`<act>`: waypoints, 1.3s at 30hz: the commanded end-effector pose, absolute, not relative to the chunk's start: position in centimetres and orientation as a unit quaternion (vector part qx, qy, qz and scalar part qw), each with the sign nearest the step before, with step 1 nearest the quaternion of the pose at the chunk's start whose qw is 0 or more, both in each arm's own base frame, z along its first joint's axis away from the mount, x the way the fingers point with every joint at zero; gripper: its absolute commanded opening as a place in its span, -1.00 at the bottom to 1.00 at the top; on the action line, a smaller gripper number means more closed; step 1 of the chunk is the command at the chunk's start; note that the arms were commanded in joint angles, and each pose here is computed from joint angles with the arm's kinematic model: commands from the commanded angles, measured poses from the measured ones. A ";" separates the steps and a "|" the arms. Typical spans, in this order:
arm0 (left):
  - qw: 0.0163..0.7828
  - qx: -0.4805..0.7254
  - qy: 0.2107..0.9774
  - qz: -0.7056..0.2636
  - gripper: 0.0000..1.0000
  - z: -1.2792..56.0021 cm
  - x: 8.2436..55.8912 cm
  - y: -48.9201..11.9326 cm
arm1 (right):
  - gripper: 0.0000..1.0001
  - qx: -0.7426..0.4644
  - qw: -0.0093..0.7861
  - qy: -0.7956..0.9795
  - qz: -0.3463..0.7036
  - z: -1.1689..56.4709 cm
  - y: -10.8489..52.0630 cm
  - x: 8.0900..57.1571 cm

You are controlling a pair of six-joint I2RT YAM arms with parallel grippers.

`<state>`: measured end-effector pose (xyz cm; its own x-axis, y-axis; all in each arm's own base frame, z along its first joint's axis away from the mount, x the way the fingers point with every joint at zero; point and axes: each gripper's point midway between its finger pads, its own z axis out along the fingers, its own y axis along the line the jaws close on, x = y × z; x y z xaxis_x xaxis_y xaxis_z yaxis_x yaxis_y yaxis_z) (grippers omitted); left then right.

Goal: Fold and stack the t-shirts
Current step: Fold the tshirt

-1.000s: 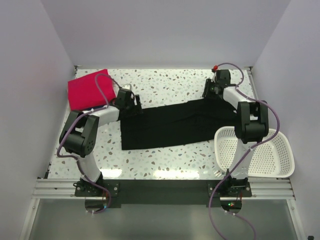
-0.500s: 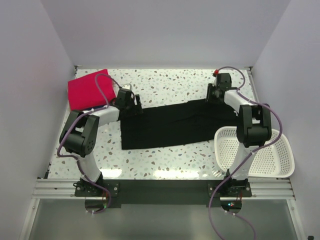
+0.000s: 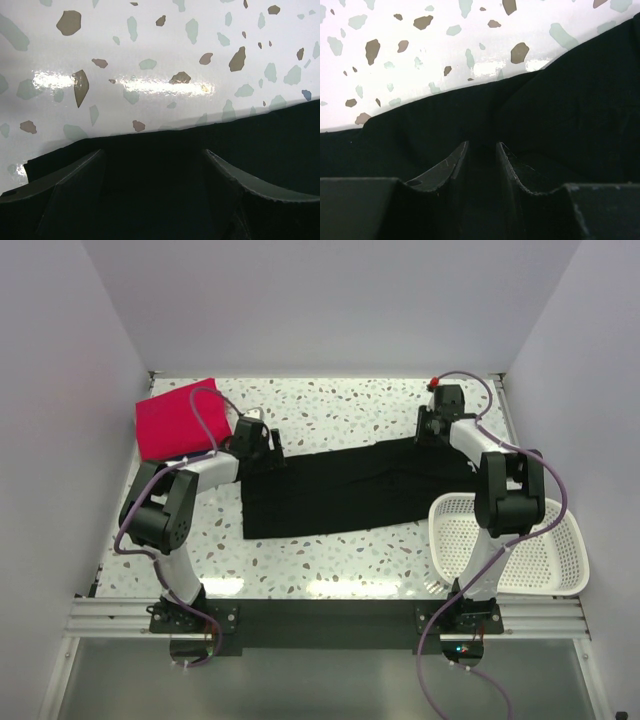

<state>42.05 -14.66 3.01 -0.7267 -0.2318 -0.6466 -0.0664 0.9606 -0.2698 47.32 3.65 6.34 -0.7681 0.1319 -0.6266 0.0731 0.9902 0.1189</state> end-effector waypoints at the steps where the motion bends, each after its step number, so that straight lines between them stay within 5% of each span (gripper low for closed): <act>1: 0.355 -0.082 0.924 -0.112 0.64 2.6 41.5 -14.2 | -0.35 0.050 0.341 0.938 0.032 7.0 3.4 47.4; 16: 0.355 -0.088 0.924 -0.111 0.64 2.6 41.0 -13.5 | -0.52 0.042 0.315 0.948 0.033 5.5 3.5 46.7; 22: 0.355 -0.090 0.924 -0.112 0.64 2.5 41.0 -13.2 | -1.00 0.033 0.314 0.948 0.048 6.2 4.0 46.4; 39: 0.362 -0.084 0.921 -0.120 0.64 2.6 41.3 -13.1 | -1.00 0.036 0.263 0.964 0.019 7.3 3.9 37.1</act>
